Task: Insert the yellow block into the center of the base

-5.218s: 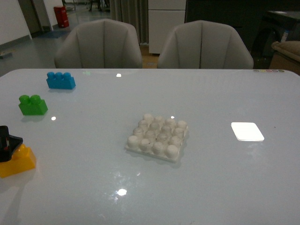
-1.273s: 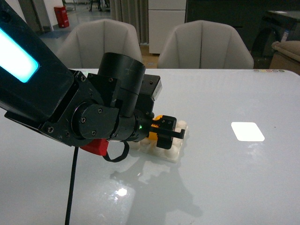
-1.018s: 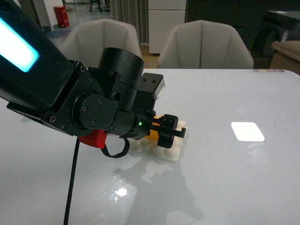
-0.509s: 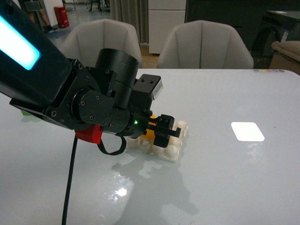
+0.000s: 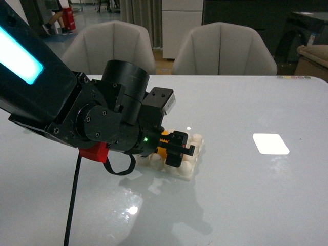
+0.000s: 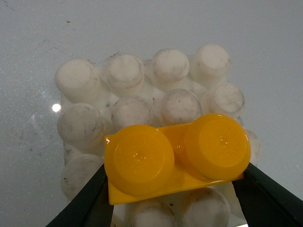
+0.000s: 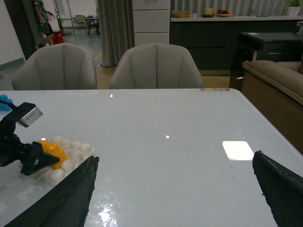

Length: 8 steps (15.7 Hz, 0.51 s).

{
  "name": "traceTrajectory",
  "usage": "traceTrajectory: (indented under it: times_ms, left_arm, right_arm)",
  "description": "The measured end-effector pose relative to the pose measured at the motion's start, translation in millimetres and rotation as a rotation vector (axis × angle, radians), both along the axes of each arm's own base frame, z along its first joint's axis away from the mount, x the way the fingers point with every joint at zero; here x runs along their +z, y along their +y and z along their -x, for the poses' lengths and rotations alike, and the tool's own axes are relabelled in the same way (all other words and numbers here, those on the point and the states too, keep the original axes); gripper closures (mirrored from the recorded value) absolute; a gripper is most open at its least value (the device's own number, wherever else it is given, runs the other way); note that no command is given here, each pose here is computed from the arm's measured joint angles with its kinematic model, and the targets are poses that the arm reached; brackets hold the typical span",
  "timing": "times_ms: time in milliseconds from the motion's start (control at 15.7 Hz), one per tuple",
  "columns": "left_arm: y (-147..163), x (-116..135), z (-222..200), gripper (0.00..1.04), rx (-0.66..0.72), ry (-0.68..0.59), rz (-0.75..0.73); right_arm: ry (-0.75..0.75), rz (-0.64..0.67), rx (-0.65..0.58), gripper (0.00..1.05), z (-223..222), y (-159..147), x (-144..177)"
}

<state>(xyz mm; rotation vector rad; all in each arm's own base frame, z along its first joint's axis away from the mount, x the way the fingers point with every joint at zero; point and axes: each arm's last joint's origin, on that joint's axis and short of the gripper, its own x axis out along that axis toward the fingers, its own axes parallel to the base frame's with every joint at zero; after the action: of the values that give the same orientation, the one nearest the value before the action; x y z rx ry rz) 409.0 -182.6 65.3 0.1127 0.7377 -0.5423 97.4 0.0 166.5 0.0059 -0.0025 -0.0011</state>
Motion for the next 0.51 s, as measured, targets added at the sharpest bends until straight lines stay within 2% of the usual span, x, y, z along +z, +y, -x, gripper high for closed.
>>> traceTrajectory:
  times_ms: [127, 255, 382, 509]
  left_arm:
    - [0, -1, 0, 0.29, 0.000, 0.002, -0.002]
    - [-3, -1, 0, 0.07, 0.013, -0.010, -0.004]
    - [6, 15, -1, 0.07, 0.075, -0.080, 0.041]
    - [10, 47, -4, 0.07, 0.116, -0.170, 0.107]
  right_arm:
    - [0.000, 0.000, 0.000, 0.06, 0, 0, 0]
    - [0.000, 0.000, 0.000, 0.06, 0, 0, 0]
    - [0.000, 0.000, 0.000, 0.06, 0, 0, 0]
    - [0.000, 0.000, 0.000, 0.06, 0, 0, 0]
